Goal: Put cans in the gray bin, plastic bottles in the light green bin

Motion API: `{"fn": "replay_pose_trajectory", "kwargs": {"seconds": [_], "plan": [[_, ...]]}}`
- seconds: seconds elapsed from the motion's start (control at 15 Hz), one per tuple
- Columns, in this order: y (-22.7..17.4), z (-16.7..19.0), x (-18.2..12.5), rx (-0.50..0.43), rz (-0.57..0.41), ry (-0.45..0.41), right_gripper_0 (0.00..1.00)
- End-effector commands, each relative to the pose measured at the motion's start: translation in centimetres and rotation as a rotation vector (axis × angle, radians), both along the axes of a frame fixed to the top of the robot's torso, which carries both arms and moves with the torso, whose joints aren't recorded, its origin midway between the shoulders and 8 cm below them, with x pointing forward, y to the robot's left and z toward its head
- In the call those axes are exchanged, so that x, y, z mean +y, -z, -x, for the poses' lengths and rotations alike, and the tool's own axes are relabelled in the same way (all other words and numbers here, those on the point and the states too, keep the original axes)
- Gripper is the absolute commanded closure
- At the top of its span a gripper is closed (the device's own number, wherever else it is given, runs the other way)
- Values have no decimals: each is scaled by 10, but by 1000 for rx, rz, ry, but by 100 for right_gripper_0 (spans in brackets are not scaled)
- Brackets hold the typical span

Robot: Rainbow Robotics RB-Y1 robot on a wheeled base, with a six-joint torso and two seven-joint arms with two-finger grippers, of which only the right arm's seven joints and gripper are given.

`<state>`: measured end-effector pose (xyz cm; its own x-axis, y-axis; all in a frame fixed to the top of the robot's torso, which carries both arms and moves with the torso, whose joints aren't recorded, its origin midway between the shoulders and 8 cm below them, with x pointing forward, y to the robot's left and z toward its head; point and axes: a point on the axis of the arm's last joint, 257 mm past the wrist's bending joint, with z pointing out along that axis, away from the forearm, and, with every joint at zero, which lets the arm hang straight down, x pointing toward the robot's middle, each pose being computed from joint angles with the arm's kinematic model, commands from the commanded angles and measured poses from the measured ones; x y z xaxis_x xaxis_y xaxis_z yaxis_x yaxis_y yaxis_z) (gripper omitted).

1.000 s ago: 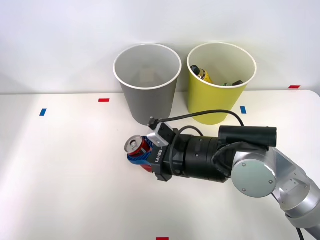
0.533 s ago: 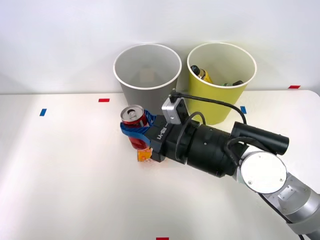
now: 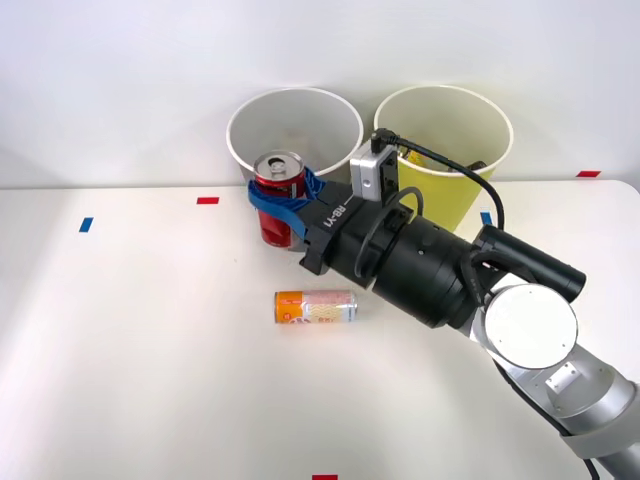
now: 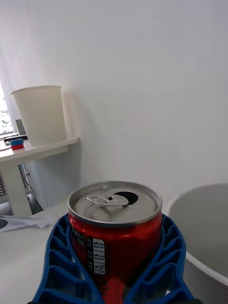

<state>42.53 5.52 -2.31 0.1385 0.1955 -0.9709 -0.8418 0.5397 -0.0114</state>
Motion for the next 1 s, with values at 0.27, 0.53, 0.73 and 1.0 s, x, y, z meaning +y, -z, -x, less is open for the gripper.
{"fn": "replay_pose_trajectory", "kwargs": {"seconds": [0.27, 0.53, 0.73, 1.0], "plan": [[-34, -39, 4, -17, -81, 55, 100], [-58, -70, -5, -14, -162, 122, 100], [-60, -87, -11, -7, -174, 156, 100], [-54, -121, -11, 2, -148, 209, 100]]}}
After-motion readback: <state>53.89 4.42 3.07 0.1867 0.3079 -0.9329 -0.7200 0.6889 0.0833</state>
